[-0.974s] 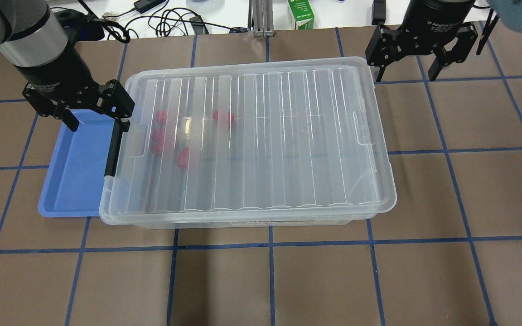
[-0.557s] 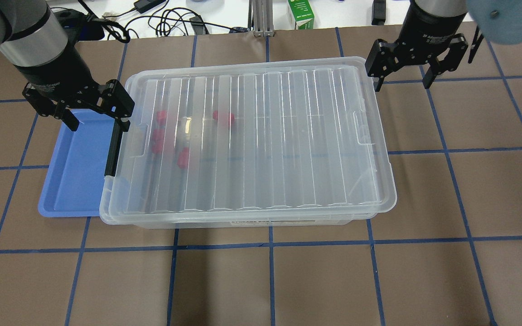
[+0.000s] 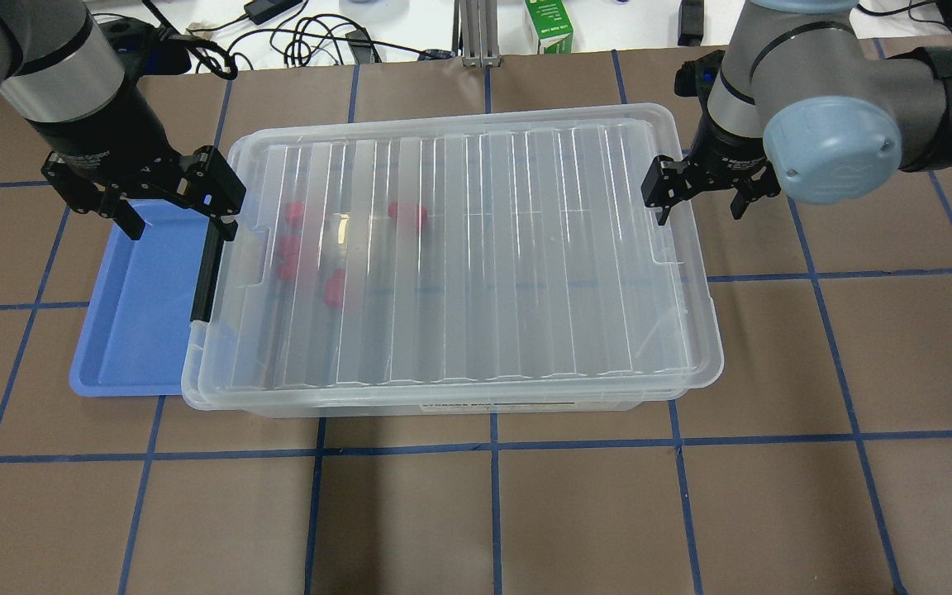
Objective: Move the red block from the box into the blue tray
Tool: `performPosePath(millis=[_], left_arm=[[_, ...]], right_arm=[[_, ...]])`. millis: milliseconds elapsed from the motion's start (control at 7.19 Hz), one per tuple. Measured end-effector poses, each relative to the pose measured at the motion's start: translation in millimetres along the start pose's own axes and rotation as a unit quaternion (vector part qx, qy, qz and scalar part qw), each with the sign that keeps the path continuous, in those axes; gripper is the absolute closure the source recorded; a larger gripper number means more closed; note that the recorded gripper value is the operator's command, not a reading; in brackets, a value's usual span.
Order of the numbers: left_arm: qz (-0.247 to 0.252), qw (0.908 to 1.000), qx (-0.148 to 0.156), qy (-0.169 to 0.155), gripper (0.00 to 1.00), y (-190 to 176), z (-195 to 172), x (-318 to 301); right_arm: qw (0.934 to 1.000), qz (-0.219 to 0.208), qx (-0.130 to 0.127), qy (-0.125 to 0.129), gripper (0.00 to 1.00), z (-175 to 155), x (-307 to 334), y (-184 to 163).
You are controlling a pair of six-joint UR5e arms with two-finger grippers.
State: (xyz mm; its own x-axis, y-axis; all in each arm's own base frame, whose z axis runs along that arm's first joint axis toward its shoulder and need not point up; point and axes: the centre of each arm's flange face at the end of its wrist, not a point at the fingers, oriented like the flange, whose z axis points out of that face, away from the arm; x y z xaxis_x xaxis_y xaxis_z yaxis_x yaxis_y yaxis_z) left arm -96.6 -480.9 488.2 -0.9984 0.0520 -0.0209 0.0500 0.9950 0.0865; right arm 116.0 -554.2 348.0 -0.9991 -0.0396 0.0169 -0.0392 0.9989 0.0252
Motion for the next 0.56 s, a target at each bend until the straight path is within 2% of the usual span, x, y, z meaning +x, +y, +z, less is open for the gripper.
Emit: performPosePath(millis=[278, 557], left_arm=[[-0.001, 1.0000, 0.000, 0.000, 0.00, -0.4, 0.0, 0.3], [-0.003, 1.0000, 0.000, 0.000, 0.00, -2.2, 1.3, 1.3]], right_arm=[[1.0000, 0.002, 0.005, 0.001, 0.04, -0.6, 23.1, -3.1], [0.9999, 0.015, 0.000, -0.002, 0.04, 4.3, 55.9, -3.3]])
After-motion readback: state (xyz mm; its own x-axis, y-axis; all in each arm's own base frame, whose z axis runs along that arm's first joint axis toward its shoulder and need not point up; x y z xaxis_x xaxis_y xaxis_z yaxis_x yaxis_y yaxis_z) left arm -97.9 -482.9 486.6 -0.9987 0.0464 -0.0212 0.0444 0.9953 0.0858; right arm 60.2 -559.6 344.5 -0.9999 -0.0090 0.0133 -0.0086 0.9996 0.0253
